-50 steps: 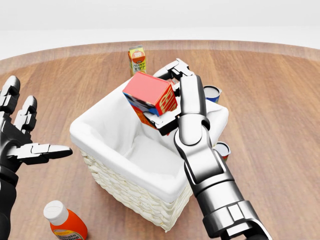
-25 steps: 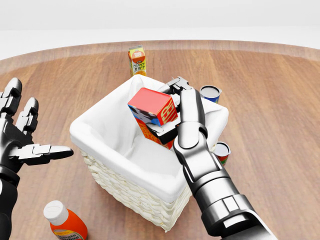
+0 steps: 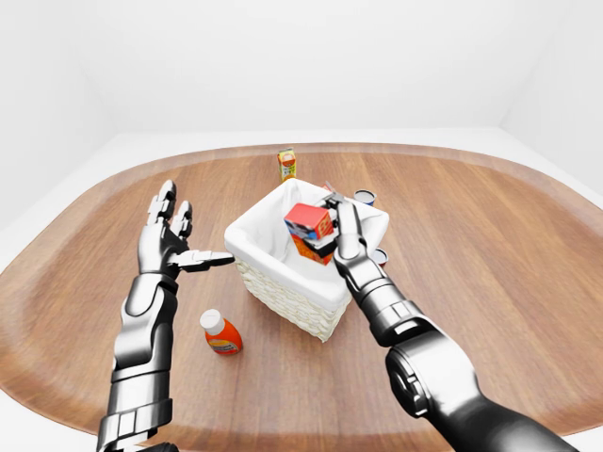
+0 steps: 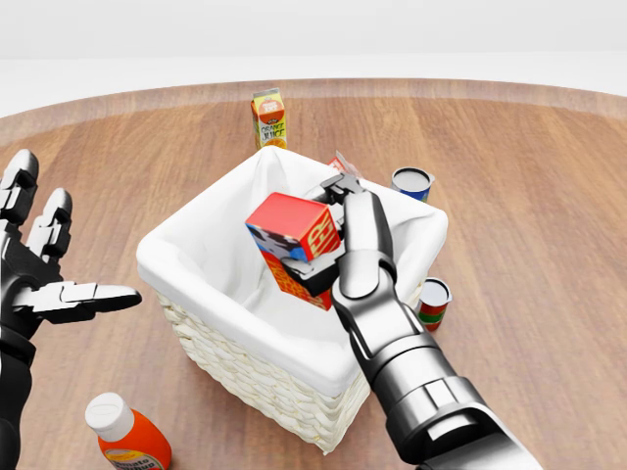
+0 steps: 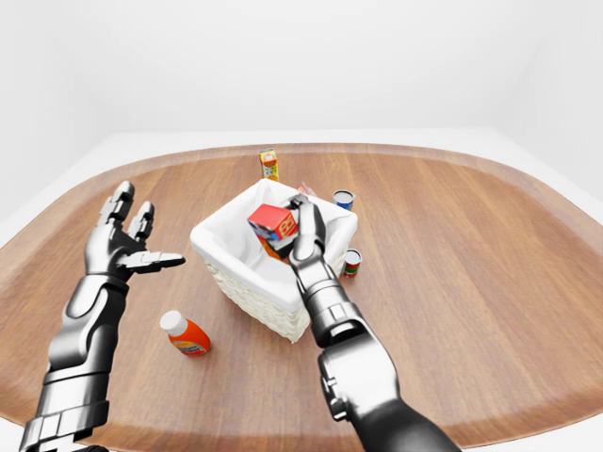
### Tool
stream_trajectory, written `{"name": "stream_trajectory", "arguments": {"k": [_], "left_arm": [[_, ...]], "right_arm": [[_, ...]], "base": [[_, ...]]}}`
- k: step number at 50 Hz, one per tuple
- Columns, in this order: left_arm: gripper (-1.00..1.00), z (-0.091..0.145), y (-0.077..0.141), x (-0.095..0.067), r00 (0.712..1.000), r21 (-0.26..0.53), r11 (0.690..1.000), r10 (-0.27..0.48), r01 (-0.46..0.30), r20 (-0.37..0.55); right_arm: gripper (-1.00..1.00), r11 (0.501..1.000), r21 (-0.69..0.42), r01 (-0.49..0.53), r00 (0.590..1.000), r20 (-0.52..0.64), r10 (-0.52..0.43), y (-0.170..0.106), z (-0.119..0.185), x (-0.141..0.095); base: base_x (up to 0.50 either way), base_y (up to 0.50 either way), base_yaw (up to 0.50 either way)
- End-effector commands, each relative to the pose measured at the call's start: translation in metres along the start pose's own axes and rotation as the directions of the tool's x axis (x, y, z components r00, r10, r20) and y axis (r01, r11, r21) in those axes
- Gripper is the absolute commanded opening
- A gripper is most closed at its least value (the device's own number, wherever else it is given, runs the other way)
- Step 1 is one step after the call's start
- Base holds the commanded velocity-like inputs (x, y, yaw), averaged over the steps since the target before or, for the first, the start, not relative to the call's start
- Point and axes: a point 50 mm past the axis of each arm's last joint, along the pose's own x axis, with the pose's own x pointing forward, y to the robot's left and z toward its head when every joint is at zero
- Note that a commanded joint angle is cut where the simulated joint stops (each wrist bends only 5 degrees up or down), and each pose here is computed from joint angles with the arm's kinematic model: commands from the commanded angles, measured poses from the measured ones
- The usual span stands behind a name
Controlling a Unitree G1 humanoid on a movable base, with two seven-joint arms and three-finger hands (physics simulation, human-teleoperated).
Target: Pick up the butter and put it in the basket.
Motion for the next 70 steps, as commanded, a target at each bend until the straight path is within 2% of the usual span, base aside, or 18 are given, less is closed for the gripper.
{"name": "stream_trajectory", "arguments": {"k": [1,31,32,33,34,35,36,37,59,64,70], "left_arm": [[1.00,0.000,0.001,0.000,1.000,-0.002,1.000,0.002,-0.002,-0.001],[1.00,-0.001,0.006,-0.003,1.000,-0.005,1.000,0.016,-0.016,-0.004],[1.00,-0.001,0.006,-0.003,1.000,-0.005,1.000,0.016,-0.016,-0.005],[1.00,-0.001,0.006,-0.003,1.000,-0.005,1.000,0.016,-0.016,-0.005],[1.00,-0.001,0.006,-0.003,1.000,-0.005,1.000,0.016,-0.016,-0.007],[1.00,-0.002,0.006,-0.003,1.000,-0.005,1.000,0.016,-0.016,-0.009],[1.00,-0.002,0.006,-0.002,1.000,-0.005,1.000,0.016,-0.016,-0.011],[1.00,-0.004,0.007,-0.002,1.000,-0.005,1.000,0.016,-0.016,-0.017],[1.00,-0.006,0.006,-0.002,1.000,-0.008,1.000,0.015,-0.015,-0.027],[1.00,-0.005,0.006,-0.003,1.000,-0.008,1.000,0.014,-0.014,-0.021],[1.00,-0.005,0.005,-0.003,1.000,-0.006,1.000,0.012,-0.012,-0.020]], "right_arm": [[-1.00,0.999,-0.034,0.012,1.000,0.024,-0.011,0.002,0.008,0.001],[-1.00,0.999,-0.033,-0.001,1.000,-0.016,0.000,0.010,0.004,0.000],[-0.93,1.000,-0.025,0.001,1.000,-0.015,-0.001,0.010,0.005,0.000],[-0.62,1.000,-0.024,0.001,1.000,-0.013,-0.001,0.010,0.005,0.000],[-0.23,1.000,-0.023,-0.002,1.000,-0.012,0.002,0.010,0.005,-0.001],[0.32,1.000,-0.019,-0.002,1.000,-0.009,0.002,0.010,0.006,-0.001],[0.75,1.000,-0.019,-0.001,1.000,-0.009,0.001,0.010,0.006,-0.001],[1.00,1.000,-0.015,-0.002,1.000,-0.005,0.002,0.010,0.006,-0.001],[1.00,1.000,0.011,-0.009,0.999,0.051,0.008,0.010,0.012,-0.005],[1.00,1.000,0.029,-0.012,0.996,0.091,0.009,0.008,0.017,-0.007],[1.00,0.996,0.080,-0.026,0.974,0.227,0.007,0.000,0.035,-0.020]], "base": [[0.00,0.00,0.00],[0.00,0.00,0.00],[0.00,0.00,0.00],[0.00,0.00,0.00],[0.00,0.00,0.00],[0.00,0.00,0.00],[0.00,0.00,0.00],[0.00,0.00,0.00],[0.00,0.00,0.00],[0.00,0.00,0.00],[0.00,0.00,0.00]]}}
